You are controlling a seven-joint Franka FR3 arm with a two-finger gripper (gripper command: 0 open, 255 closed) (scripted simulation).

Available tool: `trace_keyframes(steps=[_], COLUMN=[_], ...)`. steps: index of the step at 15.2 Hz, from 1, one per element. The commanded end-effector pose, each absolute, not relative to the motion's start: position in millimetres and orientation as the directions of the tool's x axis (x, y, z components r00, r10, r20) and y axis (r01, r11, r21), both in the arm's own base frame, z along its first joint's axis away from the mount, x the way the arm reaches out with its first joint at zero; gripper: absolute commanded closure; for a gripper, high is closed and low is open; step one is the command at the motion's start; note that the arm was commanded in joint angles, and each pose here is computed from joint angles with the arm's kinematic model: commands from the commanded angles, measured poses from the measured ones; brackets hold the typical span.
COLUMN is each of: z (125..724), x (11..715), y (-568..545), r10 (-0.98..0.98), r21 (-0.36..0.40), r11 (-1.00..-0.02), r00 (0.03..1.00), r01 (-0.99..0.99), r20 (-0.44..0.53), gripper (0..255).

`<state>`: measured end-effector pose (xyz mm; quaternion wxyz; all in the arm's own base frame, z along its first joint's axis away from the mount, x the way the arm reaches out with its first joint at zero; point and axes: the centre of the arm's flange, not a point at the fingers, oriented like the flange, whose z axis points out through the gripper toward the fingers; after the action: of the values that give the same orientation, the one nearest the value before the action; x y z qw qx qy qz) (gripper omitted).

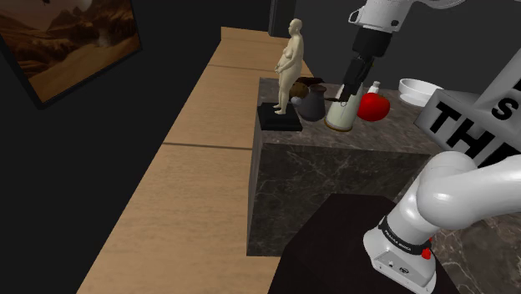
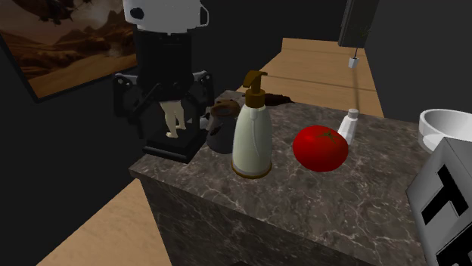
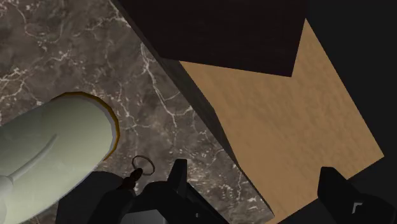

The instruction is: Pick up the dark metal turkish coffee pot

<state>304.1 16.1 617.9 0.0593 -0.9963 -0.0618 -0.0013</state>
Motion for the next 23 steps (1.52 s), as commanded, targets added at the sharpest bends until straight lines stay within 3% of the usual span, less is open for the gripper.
trace_keyframes(steps=[1, 17, 23], z=[617.9, 574.8, 543.1], x=[304.1, 442.2, 442.2], y=[16.1, -120.0, -120.0], r10=[0.123, 0.021, 0.021], r21=[-0.118, -0.022, -0.022], r11=[-0.985, -1.0, -1.0], r00=[0.992, 1.0, 1.0], r01=[0.123, 0.021, 0.021], r20=[0.01, 0.001, 0.001], gripper=[0, 0, 0])
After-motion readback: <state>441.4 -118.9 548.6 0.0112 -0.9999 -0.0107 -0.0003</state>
